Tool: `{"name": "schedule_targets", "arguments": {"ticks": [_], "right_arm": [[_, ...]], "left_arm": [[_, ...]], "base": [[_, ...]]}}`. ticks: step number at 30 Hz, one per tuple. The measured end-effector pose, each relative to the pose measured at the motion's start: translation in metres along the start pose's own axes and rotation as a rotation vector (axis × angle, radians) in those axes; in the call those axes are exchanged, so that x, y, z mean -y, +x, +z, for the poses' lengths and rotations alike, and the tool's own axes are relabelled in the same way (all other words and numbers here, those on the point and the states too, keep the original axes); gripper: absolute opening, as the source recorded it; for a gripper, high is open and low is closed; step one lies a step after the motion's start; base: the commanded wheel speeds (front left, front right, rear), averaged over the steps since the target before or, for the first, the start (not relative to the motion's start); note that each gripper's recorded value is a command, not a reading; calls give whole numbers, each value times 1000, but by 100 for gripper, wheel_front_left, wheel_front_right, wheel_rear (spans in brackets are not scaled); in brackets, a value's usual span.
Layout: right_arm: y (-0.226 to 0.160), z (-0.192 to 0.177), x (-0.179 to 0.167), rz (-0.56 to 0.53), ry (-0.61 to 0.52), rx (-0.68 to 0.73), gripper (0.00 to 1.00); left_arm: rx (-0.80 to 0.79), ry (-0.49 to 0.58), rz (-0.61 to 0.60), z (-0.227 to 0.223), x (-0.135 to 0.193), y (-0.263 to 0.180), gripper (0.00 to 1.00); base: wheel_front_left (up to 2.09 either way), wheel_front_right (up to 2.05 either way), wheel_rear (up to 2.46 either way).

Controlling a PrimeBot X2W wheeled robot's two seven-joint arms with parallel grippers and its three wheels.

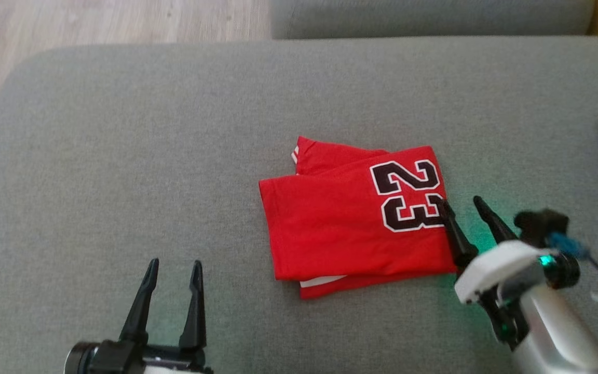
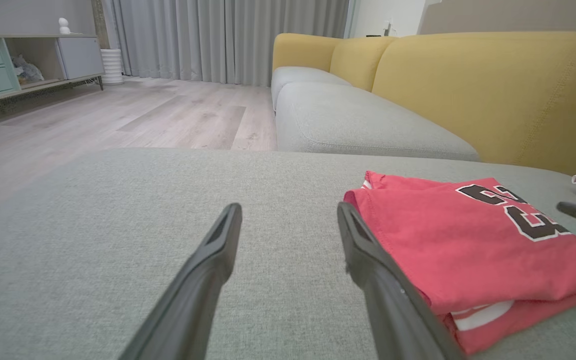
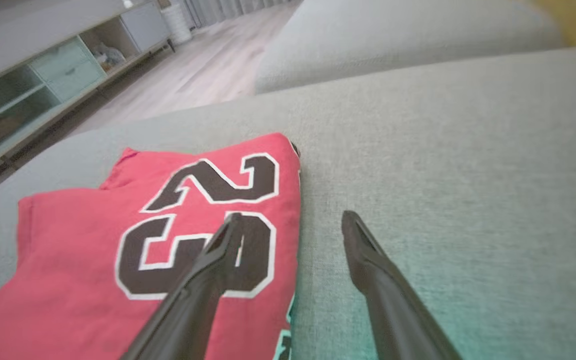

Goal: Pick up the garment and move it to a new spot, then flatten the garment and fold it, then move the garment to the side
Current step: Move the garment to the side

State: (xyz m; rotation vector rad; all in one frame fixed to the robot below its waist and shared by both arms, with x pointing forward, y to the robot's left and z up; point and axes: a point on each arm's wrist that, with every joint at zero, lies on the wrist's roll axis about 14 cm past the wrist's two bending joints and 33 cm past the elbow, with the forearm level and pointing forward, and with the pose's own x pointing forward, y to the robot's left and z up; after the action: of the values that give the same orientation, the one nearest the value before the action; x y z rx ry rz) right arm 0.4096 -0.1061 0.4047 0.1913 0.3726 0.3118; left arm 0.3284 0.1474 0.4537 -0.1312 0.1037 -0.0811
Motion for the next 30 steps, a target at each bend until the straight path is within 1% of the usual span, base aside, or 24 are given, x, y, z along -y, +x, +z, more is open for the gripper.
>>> {"name": "schedule_targets", "arguments": {"ticks": [2, 4, 5, 6, 7, 10, 13, 16, 22, 26, 30], "right_arm": [[9, -15, 2, -3, 25, -100, 100], [14, -33, -5, 18, 57, -203, 100], [15, -37, -12, 37, 77, -231, 97], [18, -38, -19, 59, 89, -242, 50], [20, -37, -23, 74, 99, -243, 0], [22, -33, -28, 100, 117, -231, 0], [20, -22, -8, 74, 109, -197, 0], [16, -3, 29, 10, 60, -160, 0], [2, 62, 117, -155, -68, -79, 0], [-18, 91, 168, -266, -156, -94, 0], [-40, 115, 206, -362, -236, -135, 0]], "left_arm": [[-6, 2, -13, -2, 2, 4, 100], [-10, 2, -17, -3, 3, 6, 100], [-11, 1, -17, -3, 4, 7, 100], [-12, 2, -16, -3, 3, 8, 100], [-13, 2, -14, -4, 2, 9, 100], [-20, 3, -15, -6, 2, 11, 100], [-26, 16, -37, -8, 8, 16, 100], [-36, 12, -65, -11, 15, 22, 100], [-46, 0, -146, -17, 36, 47, 100], [-48, -6, -204, -22, 50, 69, 100], [-61, -22, -245, -31, 60, 87, 100]], "base": [[0, 0, 0], [0, 0, 0], [0, 0, 0], [0, 0, 0], [0, 0, 0], [0, 0, 0], [0, 0, 0], [0, 0, 0], [0, 0, 0], [0, 0, 0], [0, 0, 0]]}}
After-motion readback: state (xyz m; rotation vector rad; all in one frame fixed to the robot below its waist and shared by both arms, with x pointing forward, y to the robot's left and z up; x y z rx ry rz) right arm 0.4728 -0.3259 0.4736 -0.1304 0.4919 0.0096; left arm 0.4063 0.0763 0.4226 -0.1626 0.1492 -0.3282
